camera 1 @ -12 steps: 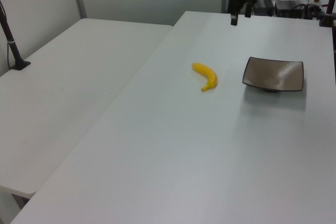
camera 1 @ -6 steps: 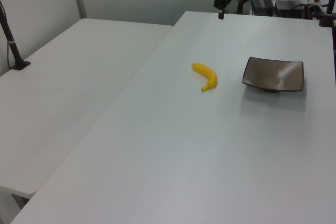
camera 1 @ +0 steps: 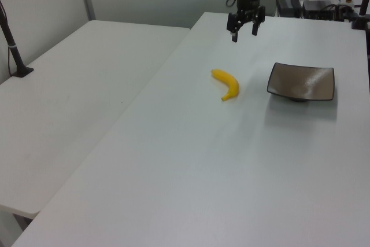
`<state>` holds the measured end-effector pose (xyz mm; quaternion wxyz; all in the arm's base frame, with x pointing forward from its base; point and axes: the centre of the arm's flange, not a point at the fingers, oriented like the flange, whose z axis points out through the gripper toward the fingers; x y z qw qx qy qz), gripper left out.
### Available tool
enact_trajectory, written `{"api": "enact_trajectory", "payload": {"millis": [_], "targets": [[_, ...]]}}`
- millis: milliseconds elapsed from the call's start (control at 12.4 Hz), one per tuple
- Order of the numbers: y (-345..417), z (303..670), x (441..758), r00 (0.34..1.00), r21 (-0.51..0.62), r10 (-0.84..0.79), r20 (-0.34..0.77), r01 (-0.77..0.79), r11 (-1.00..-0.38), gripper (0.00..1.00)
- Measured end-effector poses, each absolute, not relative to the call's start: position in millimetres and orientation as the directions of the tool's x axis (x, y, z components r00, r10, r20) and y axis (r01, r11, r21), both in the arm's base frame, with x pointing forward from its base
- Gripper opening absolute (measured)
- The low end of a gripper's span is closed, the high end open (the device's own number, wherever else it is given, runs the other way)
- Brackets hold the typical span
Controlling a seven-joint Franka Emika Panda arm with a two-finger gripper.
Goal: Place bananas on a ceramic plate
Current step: 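Move the open gripper down over the yellow banana's middle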
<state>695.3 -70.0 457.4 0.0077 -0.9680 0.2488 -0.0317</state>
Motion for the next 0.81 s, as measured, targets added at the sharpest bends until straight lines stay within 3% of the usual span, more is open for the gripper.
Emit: {"api": "enact_trajectory", "payload": {"millis": [809], "targets": [[-51, 354, 721, 0.865, -0.04, -0.5, 0.049, -0.499, -0.866, 1.0]]}}
